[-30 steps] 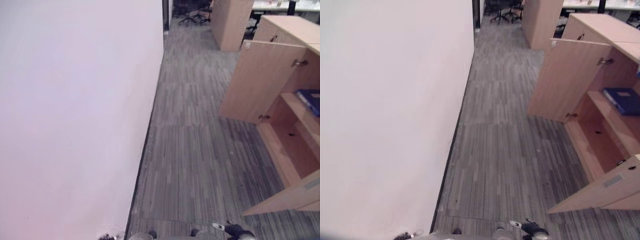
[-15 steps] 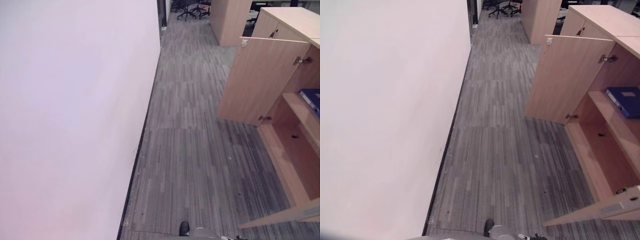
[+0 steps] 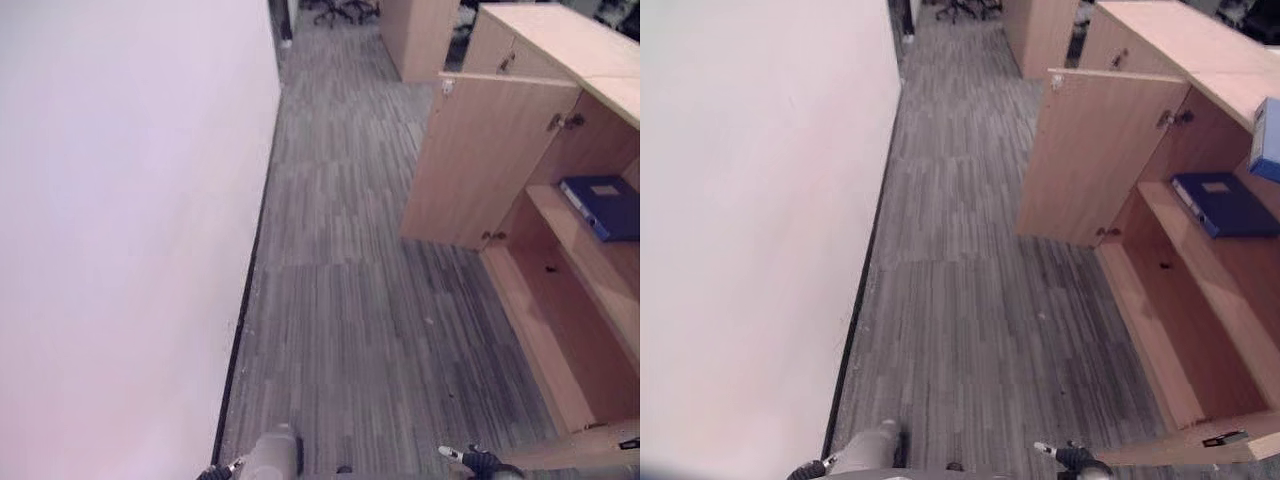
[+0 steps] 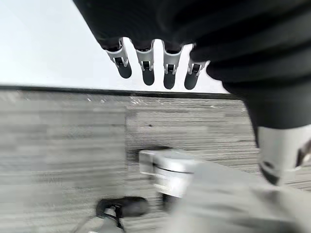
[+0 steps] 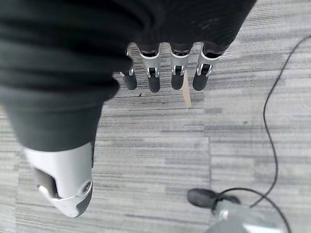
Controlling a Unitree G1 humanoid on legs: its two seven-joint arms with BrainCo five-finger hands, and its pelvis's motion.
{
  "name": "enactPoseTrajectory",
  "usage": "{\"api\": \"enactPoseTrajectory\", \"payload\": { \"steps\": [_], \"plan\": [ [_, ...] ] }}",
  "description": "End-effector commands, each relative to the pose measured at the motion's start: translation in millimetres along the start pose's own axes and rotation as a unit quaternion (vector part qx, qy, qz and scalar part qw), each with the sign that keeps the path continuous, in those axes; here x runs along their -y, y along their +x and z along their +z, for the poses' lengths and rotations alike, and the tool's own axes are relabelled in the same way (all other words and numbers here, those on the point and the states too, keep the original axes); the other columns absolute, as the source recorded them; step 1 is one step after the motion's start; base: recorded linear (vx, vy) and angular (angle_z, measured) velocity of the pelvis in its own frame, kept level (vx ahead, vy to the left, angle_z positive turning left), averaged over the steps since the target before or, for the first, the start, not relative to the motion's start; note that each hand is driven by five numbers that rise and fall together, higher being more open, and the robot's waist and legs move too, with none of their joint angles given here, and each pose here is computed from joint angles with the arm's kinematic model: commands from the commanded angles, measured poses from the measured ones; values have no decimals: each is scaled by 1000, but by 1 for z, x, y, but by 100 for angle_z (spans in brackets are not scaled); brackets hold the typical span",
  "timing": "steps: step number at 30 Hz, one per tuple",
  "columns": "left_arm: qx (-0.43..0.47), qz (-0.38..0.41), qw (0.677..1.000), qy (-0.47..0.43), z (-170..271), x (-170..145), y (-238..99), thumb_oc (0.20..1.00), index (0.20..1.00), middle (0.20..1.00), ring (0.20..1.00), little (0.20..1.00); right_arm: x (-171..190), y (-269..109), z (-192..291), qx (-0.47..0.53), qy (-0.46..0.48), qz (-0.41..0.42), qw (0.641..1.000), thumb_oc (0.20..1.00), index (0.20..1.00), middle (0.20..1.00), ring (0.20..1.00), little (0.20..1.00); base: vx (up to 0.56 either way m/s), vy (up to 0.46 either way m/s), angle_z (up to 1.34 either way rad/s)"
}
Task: Put the empty folder in the office cabinet
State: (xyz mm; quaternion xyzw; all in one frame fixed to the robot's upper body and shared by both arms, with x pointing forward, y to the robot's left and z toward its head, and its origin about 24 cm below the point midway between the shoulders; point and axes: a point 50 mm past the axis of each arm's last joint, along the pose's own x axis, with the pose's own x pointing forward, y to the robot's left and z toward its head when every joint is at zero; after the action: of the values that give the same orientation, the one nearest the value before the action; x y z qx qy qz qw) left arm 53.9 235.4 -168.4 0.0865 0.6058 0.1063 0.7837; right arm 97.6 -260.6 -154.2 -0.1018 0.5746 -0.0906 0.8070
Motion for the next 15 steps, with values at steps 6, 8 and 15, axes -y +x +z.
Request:
{"api": "enactPoseTrajectory", "payload": {
  "steps": [6,8,15],
  "plan": [
    [-15,17,1000,7,-8,-10,0,1000,1000,1000,1000,1000,9,-5,-30,-39,10,-18,999,1000,1000,1000,1000,1000,293,122,-87],
    [-17,12,1000,9,-9,-7,-1,1000,1000,1000,1000,1000,8,-4,-30,-39,10,-14,999,1000,1000,1000,1000,1000,292,310,-159],
    [19,18,999,21,14,-11,2,1000,1000,1000,1000,1000,-3,-2,-13,-19,21,5,1000,1000,1000,1000,1000,1000,236,345,-106]
  ]
}}
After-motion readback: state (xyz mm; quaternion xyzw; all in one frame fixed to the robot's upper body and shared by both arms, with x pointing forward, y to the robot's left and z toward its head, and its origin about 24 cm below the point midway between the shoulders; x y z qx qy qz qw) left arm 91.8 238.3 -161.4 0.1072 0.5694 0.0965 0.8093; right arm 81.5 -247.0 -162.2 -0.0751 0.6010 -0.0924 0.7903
